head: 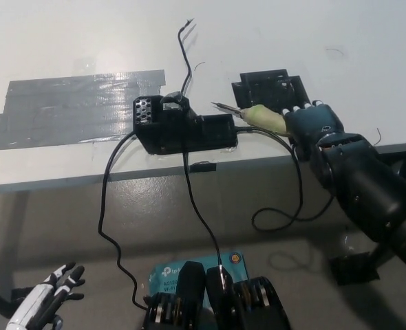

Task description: The robot uses its right hand to grab and lift the soldering gun kept on the middle of the table and puts it in its base

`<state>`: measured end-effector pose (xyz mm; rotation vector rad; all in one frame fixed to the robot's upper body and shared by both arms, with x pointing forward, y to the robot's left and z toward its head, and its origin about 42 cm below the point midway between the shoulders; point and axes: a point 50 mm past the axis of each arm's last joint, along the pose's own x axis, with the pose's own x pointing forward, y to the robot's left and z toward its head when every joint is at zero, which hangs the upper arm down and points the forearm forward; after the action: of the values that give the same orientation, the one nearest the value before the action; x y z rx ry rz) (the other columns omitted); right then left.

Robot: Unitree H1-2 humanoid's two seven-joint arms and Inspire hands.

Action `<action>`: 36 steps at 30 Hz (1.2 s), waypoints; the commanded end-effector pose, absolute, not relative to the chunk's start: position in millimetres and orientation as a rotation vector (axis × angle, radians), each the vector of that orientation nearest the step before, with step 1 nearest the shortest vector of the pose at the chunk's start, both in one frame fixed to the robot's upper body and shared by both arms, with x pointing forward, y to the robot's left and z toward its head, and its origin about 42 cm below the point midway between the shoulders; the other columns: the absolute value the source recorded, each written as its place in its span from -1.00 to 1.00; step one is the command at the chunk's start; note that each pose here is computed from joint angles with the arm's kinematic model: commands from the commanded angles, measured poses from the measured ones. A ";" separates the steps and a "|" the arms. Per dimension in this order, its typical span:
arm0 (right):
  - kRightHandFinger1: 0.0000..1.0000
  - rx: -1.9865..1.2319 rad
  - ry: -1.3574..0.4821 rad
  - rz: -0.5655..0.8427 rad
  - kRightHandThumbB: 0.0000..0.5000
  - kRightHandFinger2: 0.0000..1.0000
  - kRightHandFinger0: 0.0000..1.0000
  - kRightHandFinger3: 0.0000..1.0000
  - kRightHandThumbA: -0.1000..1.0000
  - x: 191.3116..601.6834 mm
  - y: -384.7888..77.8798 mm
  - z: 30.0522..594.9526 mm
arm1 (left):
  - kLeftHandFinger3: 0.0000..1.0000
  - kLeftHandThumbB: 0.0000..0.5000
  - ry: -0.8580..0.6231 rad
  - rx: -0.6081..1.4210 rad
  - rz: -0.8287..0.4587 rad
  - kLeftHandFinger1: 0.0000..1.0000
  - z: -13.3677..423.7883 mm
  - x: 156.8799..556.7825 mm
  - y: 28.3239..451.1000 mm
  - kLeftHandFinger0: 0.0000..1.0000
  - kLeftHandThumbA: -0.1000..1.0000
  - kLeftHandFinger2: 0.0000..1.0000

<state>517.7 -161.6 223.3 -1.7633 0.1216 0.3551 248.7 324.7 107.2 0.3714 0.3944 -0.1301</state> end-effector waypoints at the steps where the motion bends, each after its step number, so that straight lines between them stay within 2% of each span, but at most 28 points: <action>1: 1.00 -1.830 0.057 0.260 1.00 1.00 1.00 1.00 -0.25 520.6 -168.3 235.7 | 0.96 -0.82 0.354 0.369 -0.155 0.61 115.2 247.9 321.6 0.50 0.73 0.71; 7: 1.00 -1.808 0.045 0.258 1.00 1.00 1.00 1.00 -0.33 520.6 -168.4 237.3 | 0.99 -0.77 0.353 0.371 -0.174 0.61 114.2 249.9 317.5 0.53 0.76 0.73; 8: 0.57 -1.696 -0.003 0.265 0.75 1.00 0.37 1.00 -0.80 522.5 -166.2 237.3 | 0.98 -0.80 0.347 0.364 -0.184 0.61 114.0 250.6 317.3 0.55 0.77 0.72; 9: -0.33 -1.703 -0.016 0.264 0.21 0.22 -0.53 1.00 -0.99 523.4 -165.3 237.3 | 0.97 -0.83 0.345 0.363 -0.184 0.61 113.7 251.2 316.6 0.54 0.77 0.72; 10: -0.72 -1.712 -0.017 0.266 -0.17 -0.23 -0.89 1.00 -1.00 524.6 -163.1 237.4 | 0.95 -0.82 0.345 0.367 -0.184 0.60 115.0 253.1 316.7 0.54 0.78 0.70; 11: -0.77 -1.716 -0.015 0.273 -0.37 -0.34 -0.86 1.00 -1.00 524.8 -161.2 236.9 | 0.94 -0.81 0.345 0.367 -0.185 0.61 115.3 252.9 317.0 0.54 0.78 0.70; 12: -0.76 -1.729 0.022 0.305 -0.63 -0.25 -0.97 1.00 -1.00 524.4 -158.7 234.9 | 0.95 -0.81 0.345 0.373 -0.192 0.61 115.1 254.4 316.5 0.54 0.78 0.70; 15: -0.67 -1.736 0.082 0.328 -0.81 -0.24 -0.92 1.00 -1.00 525.9 -158.9 232.8 | 0.94 -0.73 0.345 0.367 -0.202 0.64 114.7 256.1 316.5 0.58 0.76 0.74; 16: -0.57 -1.749 0.126 0.340 -0.87 -0.19 -0.87 1.00 -1.00 527.2 -160.3 228.4 | 0.95 -0.66 0.354 0.380 -0.219 0.75 115.4 255.4 316.2 0.67 0.79 0.80; 17: -0.48 -1.769 0.141 0.344 -0.95 -0.10 -0.81 1.00 -1.00 526.5 -162.5 226.6 | 0.99 -0.61 0.355 0.404 -0.239 0.78 115.7 255.3 316.2 0.72 0.85 0.81; 18: -0.44 -1.789 0.156 0.342 -1.00 -0.09 -0.82 0.92 -0.97 527.8 -165.7 221.6 | 0.95 -0.53 0.360 0.405 -0.241 0.79 115.9 254.5 315.8 0.75 0.83 0.81; 19: -0.72 -1.816 0.183 0.343 -0.62 -0.35 -0.97 0.79 -0.96 529.3 -167.1 219.2 | 0.94 -0.50 0.360 0.406 -0.248 0.85 115.4 254.9 315.7 0.83 0.82 0.82; 20: -0.94 -1.872 0.227 0.355 -0.14 -0.52 -1.00 0.61 -0.99 532.2 -169.4 217.0 | 0.93 -0.54 0.355 0.404 -0.261 0.87 115.4 255.6 316.5 0.88 0.80 0.81; 21: -0.99 -1.886 0.238 0.355 0.00 -0.63 -1.00 0.73 -1.00 532.5 -170.9 217.0 | 0.91 -0.52 0.349 0.403 -0.269 0.87 115.2 256.0 317.4 0.88 0.80 0.81; 22: -0.97 -1.885 0.235 0.345 -0.27 -0.62 -1.00 0.83 -1.00 531.6 -173.6 216.6 | 0.87 -0.53 0.348 0.403 -0.271 0.86 115.5 256.1 317.5 0.88 0.77 0.79; 23: -0.92 -1.882 0.232 0.340 -0.35 -0.55 -1.00 0.88 -1.00 531.5 -174.4 217.0 | 0.86 -0.52 0.346 0.405 -0.272 0.86 116.7 256.9 318.0 0.87 0.75 0.78; 24: -0.79 -1.888 0.229 0.328 -0.72 -0.44 -1.00 0.65 -1.00 530.3 -178.1 215.8 | 0.84 -0.57 0.343 0.413 -0.281 0.87 117.4 257.2 317.6 0.89 0.73 0.78; 25: -0.70 -1.898 0.222 0.323 -0.77 -0.39 -1.00 0.48 -1.00 529.6 -180.6 214.8 | 0.84 -0.55 0.344 0.414 -0.285 0.87 117.8 257.1 317.1 0.91 0.72 0.78; 27: -0.56 -1.916 0.190 0.313 -0.72 -0.21 -1.00 0.15 -1.00 527.4 -185.6 212.3 | 0.84 -0.56 0.346 0.419 -0.292 0.87 118.8 257.1 316.1 0.92 0.72 0.77; 28: -0.50 -1.919 0.185 0.311 -0.71 -0.14 -1.00 0.09 -1.00 527.1 -186.6 211.6 | 0.84 -0.55 0.348 0.423 -0.292 0.87 118.8 257.2 316.0 0.92 0.72 0.77; 30: -0.41 -1.942 0.139 0.298 -0.75 -0.03 -1.00 -0.21 -0.97 524.1 -190.4 210.6 | 0.92 -0.47 0.347 0.440 -0.302 0.89 116.8 257.9 317.0 0.94 0.82 0.81; 32: -0.38 -1.944 0.136 0.297 -0.75 0.00 -0.99 -0.23 -0.97 523.8 -190.6 210.6 | 0.93 -0.47 0.346 0.441 -0.303 0.90 116.7 257.9 316.9 0.94 0.83 0.81; 33: -0.34 -1.977 0.082 0.286 -0.74 0.00 -0.92 -0.19 -0.93 521.6 -193.3 210.6 | 0.93 -0.50 0.351 0.438 -0.299 0.90 117.1 257.3 316.9 0.94 0.84 0.81; 35: -0.41 -1.948 0.021 0.278 -0.94 0.00 -1.00 -0.02 -0.90 519.1 -201.6 211.8 | 0.93 -0.56 0.351 0.441 -0.299 0.90 118.3 256.9 317.0 0.95 0.84 0.82; 36: -0.42 -1.943 0.019 0.276 -0.95 0.01 -1.00 -0.01 -0.90 517.8 -203.8 211.0 | 0.94 -0.56 0.351 0.445 -0.303 0.90 119.0 257.9 316.9 0.95 0.84 0.82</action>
<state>521.6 -173.8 216.6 -1.9094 0.0361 0.2854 254.9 310.0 107.3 0.3952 0.3927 -0.2796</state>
